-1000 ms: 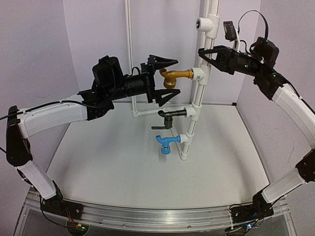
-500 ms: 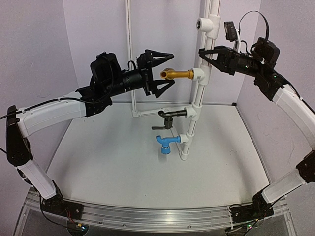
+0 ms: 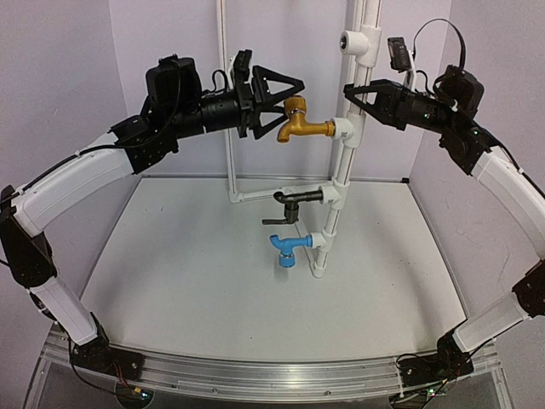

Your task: Install the water faucets

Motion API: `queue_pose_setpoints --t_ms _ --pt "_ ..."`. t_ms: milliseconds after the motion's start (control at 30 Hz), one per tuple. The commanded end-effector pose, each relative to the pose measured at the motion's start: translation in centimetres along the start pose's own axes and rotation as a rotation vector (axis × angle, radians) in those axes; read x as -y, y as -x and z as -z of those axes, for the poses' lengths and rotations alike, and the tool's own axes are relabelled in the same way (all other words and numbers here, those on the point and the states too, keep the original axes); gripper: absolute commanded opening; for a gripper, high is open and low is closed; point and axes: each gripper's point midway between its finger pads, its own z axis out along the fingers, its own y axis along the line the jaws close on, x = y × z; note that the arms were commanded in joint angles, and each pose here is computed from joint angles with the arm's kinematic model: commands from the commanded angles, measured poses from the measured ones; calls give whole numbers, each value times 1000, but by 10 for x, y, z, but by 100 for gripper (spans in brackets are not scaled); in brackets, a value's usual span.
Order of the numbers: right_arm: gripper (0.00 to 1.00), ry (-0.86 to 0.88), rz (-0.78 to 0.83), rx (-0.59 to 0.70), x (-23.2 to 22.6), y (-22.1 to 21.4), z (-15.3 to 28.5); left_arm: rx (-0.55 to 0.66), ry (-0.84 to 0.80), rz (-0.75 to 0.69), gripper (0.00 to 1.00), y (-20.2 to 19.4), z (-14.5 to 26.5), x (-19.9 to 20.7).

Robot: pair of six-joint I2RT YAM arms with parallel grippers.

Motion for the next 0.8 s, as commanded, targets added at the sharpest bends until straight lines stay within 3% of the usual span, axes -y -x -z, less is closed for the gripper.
queue_pose_setpoints --t_ms 0,167,400,767 --pt "3 -4 -402 -148 8 -57 -3 11 -106 -252 93 21 9 54" --pt "3 -8 -405 -149 10 -57 -4 -41 -118 -346 90 16 8 59" --pt "3 -4 -403 -151 13 -57 -6 -144 -174 -360 85 -1 3 68" --pt "3 4 -404 -157 17 -59 -9 34 36 -379 99 37 18 56"
